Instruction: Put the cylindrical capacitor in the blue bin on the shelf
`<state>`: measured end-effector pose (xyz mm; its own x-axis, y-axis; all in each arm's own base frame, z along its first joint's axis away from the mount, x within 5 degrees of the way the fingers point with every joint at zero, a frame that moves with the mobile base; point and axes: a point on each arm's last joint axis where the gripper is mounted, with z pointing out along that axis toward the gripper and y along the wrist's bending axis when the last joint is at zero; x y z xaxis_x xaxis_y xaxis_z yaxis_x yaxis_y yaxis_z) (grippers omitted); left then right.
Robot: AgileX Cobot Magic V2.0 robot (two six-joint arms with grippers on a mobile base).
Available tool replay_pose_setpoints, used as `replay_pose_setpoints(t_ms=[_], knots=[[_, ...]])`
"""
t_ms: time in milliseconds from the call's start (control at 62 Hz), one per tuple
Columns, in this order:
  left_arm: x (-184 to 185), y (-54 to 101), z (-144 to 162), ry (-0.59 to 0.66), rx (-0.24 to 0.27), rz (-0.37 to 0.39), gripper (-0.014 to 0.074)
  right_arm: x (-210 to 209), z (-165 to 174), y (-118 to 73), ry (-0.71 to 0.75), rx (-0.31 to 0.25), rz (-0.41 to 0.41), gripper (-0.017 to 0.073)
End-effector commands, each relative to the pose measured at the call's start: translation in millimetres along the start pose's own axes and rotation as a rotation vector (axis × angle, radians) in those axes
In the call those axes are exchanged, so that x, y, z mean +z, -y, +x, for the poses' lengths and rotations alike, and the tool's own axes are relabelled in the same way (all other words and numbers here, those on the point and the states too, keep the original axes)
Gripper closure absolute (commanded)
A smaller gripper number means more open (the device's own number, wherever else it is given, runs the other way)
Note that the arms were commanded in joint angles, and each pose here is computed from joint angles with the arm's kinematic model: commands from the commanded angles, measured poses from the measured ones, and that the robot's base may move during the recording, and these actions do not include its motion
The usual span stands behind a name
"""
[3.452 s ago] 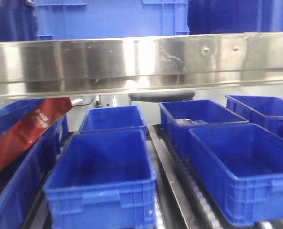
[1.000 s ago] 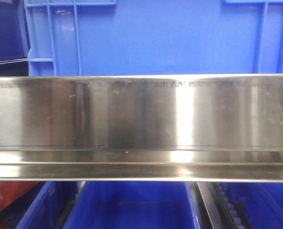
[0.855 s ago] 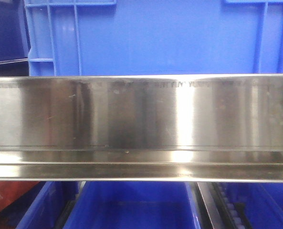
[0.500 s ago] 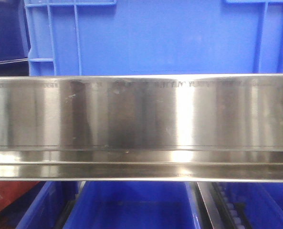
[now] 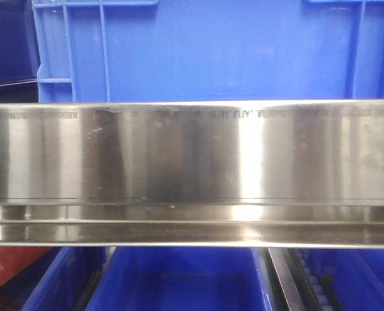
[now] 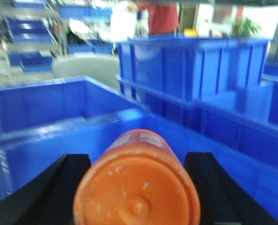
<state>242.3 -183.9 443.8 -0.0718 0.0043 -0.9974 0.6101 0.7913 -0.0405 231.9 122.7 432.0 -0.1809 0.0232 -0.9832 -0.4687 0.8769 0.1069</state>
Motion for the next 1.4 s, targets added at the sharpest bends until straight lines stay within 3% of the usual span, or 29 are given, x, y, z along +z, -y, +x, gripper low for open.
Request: replay_pose_setpoints(t_ms=[0, 129, 226, 323, 419, 532, 613, 774, 839, 952, 1065, 1387], knots=[[9.6, 2.1, 2.7, -0.003, 0.000, 0.007, 0.0705, 10.6, 0.3, 0.5, 0.012, -0.021, 0.005, 0.0721], [14.6, 2.1, 10.8, -0.057, -0.002, 0.009, 0.0704, 17.2, 5.0, 1.1, -0.011, -0.021, 0.007, 0.0718], [14.4, 2.3, 12.9, -0.081, -0.002, 0.010, 0.0655, 17.2, 4.1, 1.1, -0.001, -0.021, 0.007, 0.0605], [14.4, 2.2, 12.8, -0.078, -0.002, 0.010, 0.0526, 17.2, 4.1, 1.1, -0.001, -0.021, 0.007, 0.0360], [14.4, 2.2, 12.8, -0.078, -0.002, 0.010, 0.0301, 17.2, 3.4, 1.1, 0.007, -0.021, 0.007, 0.0165], [14.4, 2.3, 12.8, -0.078, -0.007, 0.011, 0.0055, 17.2, 3.1, 1.1, 0.010, -0.021, 0.007, 0.0083], [14.4, 2.7, 12.7, -0.078, -0.026, 0.014, -0.0022, 17.2, 3.1, 1.1, 0.010, -0.021, 0.007, 0.0081], [11.1, 2.8, 8.2, -0.060, -0.026, 0.014, 0.0024, 15.8, 2.2, 1.0, 0.014, -0.021, 0.006, 0.0090], [7.3, 2.9, 4.4, -0.042, -0.026, 0.014, 0.0089, 12.9, 0.5, 0.7, 0.020, -0.021, 0.006, 0.0151], [-1.5, 3.2, -4.1, -0.004, -0.025, 0.015, 0.0337, 3.3, -5.4, -0.2, 0.046, -0.022, 0.003, 0.0393], [-8.4, 3.4, -9.7, 0.016, -0.025, 0.016, 0.0709, -6.6, -11.3, -1.1, 0.074, -0.022, 0.000, 0.0720], [-32.5, 3.8, -15.2, 0.045, -0.023, 0.017, 0.0704, -46.0, -17.9, -2.8, 0.140, -0.036, -0.003, 0.0725]])
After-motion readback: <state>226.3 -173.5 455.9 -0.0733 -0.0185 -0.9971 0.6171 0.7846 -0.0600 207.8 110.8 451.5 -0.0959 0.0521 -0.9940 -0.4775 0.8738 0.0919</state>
